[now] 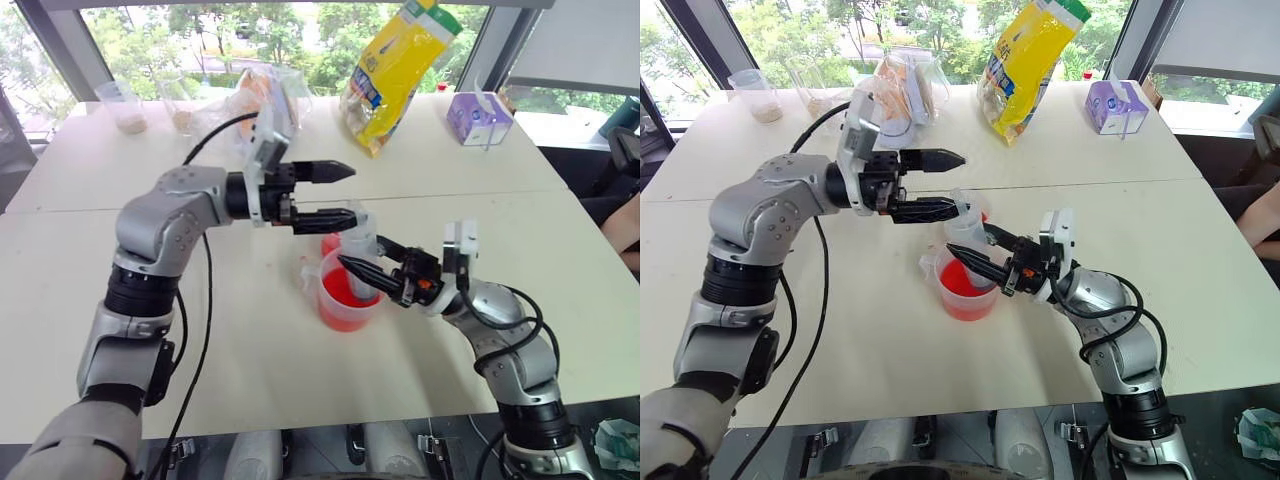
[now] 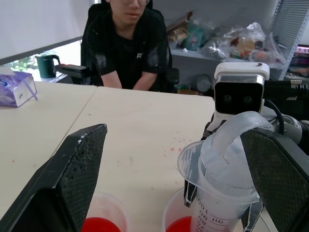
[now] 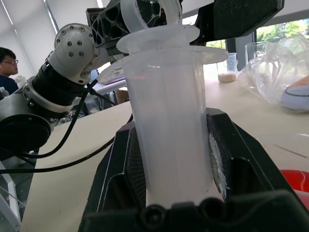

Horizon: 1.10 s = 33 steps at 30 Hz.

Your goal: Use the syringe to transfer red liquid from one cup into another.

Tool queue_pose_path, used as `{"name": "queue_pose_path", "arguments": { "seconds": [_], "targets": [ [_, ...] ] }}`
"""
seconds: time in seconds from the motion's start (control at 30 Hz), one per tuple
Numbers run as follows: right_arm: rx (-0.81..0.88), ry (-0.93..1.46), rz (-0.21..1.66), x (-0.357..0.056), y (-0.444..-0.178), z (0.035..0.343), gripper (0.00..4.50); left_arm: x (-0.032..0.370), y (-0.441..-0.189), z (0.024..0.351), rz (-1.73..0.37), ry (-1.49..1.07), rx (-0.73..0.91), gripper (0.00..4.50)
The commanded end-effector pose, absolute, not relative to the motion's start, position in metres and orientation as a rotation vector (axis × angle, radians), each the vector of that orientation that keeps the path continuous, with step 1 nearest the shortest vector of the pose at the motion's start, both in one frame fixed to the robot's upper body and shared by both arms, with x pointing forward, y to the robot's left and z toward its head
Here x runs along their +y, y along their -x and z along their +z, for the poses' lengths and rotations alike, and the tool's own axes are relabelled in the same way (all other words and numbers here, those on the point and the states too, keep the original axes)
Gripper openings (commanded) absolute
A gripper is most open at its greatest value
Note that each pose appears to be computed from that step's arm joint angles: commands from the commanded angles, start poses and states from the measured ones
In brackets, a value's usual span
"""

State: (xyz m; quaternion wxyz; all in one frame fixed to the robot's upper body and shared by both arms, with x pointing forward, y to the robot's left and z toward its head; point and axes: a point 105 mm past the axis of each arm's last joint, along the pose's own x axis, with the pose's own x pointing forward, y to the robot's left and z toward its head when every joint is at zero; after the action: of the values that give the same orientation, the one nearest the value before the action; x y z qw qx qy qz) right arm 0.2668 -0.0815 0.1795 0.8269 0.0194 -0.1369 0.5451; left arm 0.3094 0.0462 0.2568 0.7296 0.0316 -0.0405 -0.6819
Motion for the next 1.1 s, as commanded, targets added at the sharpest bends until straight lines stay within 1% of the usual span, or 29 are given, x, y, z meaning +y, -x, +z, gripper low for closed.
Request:
{"name": "queue_pose_path", "arguments": {
  "seconds": [0.03, 0.07, 0.1, 0.27, 0.3, 0.47, 0.83, 1.1],
  "targets": [
    [-0.321, -0.03, 1.19, -0.076, -0.262, 0.188, 1.37, 0.042, -0.306, 0.262, -1.516, -0.073, -0.118, 3.67],
    [-0.32, -0.03, 1.19, -0.076, -0.262, 0.188, 1.37, 0.042, -0.305, 0.262, -1.521, -0.069, -0.118, 3.27],
    [-0.319, -0.03, 1.191, -0.076, -0.262, 0.188, 1.37, 0.041, -0.304, 0.262, -1.525, -0.066, -0.119, 2.65],
    [-0.313, -0.029, 1.196, -0.076, -0.261, 0.187, 1.37, 0.042, -0.303, 0.262, -1.529, -0.062, -0.122, 0.2],
    [-0.312, -0.029, 1.197, -0.076, -0.261, 0.187, 1.37, 0.042, -0.302, 0.263, -1.53, -0.062, -0.123, 0.04],
    [-0.304, -0.035, 1.207, -0.075, -0.26, 0.186, 1.37, 0.044, -0.303, 0.27, -1.517, -0.058, -0.143, 0.04],
    [-0.258, -0.051, 1.247, -0.072, -0.256, 0.18, 1.37, 0.049, -0.307, 0.298, -1.489, -0.034, -0.224, 0.04],
    [-0.236, -0.051, 1.262, -0.072, -0.254, 0.176, 1.37, 0.051, -0.308, 0.305, -1.474, -0.036, -0.25, 0.04]
  ]
}}
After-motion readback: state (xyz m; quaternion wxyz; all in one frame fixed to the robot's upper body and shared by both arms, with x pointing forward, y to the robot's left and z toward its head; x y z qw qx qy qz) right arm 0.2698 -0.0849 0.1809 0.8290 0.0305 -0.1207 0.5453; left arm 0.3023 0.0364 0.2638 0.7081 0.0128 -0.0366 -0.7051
